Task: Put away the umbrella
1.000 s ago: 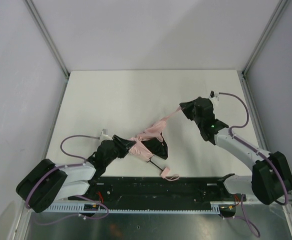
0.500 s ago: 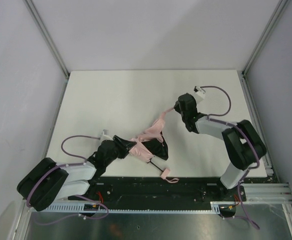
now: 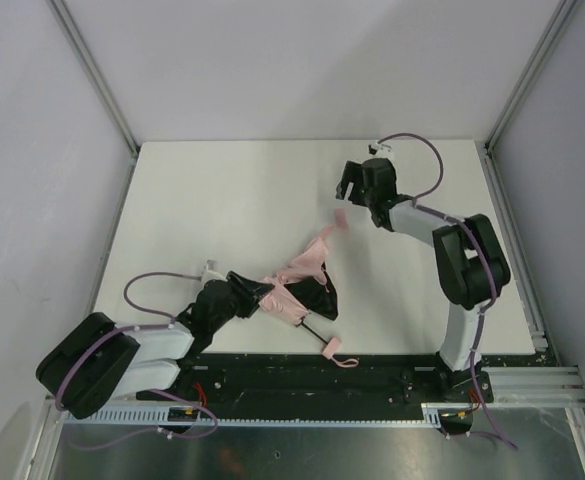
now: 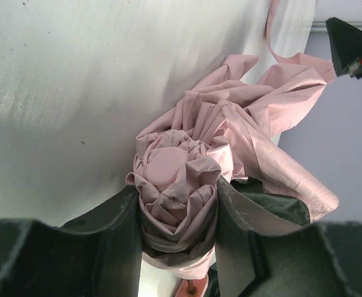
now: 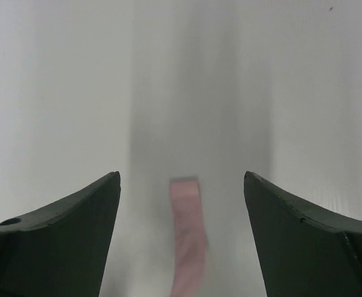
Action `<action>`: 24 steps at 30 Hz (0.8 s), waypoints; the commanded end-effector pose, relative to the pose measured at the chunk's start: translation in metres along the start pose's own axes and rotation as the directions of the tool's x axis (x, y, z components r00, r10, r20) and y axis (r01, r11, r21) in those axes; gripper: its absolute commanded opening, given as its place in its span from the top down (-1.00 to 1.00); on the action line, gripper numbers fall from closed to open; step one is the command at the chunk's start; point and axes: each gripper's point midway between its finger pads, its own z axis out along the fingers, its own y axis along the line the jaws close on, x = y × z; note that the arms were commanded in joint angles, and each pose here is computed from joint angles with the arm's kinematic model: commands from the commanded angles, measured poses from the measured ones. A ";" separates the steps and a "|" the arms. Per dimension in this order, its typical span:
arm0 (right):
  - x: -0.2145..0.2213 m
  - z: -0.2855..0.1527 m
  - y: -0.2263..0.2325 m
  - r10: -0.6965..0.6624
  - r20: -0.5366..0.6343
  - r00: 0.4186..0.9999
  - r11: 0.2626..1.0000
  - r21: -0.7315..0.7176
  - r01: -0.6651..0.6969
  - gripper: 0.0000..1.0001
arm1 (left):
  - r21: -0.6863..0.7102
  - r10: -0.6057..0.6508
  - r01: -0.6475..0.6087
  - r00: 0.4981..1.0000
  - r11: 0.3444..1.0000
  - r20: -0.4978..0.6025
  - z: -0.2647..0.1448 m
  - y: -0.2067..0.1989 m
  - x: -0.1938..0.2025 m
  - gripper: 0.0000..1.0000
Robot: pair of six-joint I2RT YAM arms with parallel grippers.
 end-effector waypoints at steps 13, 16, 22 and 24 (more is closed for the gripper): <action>0.065 -0.152 0.066 0.412 -0.210 0.887 0.691 -0.563 -0.454 -0.60 | -0.023 0.014 -0.015 0.999 1.000 -0.042 -0.004 0.004 0.010 1.00; 0.065 -0.146 0.076 0.490 -0.195 0.850 0.613 -0.616 -0.495 -0.48 | -0.018 0.011 -0.012 0.999 1.000 -0.042 -0.006 0.003 0.011 1.00; 0.066 -0.124 0.094 0.514 -0.220 0.829 0.512 -0.698 -0.502 -0.20 | -0.023 0.006 -0.007 0.999 1.000 -0.044 -0.007 0.006 0.013 1.00; 0.064 -0.118 0.096 0.506 -0.199 0.839 0.517 -0.709 -0.480 -0.19 | -0.027 0.007 -0.008 0.999 1.000 -0.044 -0.007 0.006 0.013 1.00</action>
